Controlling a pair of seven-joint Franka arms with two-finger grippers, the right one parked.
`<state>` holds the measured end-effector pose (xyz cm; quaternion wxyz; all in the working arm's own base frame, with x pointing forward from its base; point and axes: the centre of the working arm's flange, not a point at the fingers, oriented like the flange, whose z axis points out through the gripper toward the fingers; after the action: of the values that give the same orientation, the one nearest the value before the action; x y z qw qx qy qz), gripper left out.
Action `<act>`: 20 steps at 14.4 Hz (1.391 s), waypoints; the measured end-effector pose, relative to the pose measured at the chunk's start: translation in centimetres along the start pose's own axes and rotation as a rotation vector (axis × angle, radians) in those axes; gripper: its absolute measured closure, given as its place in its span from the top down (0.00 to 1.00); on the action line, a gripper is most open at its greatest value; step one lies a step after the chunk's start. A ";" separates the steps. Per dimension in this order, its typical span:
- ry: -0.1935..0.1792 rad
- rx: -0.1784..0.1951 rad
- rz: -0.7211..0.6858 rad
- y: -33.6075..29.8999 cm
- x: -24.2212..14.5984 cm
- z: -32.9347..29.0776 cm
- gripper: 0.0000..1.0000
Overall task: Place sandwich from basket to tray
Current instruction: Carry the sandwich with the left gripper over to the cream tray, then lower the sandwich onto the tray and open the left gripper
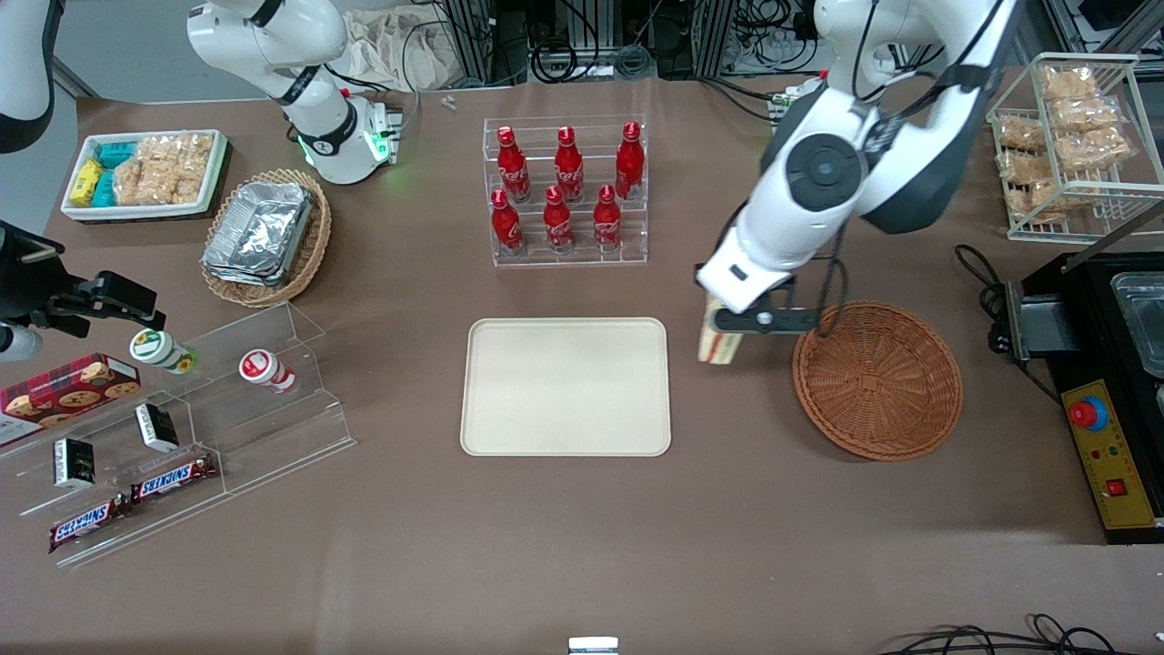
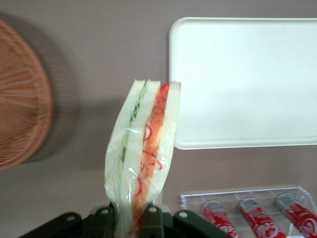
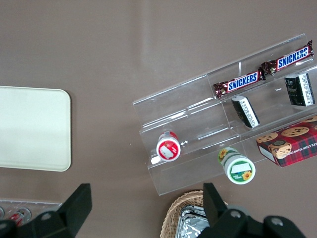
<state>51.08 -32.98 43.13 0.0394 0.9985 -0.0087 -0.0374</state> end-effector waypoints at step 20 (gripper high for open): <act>0.161 0.091 -0.075 8.7 1.8 19.2 0.71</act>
<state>51.27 -43.23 24.61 -0.0067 0.9986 0.0302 0.0418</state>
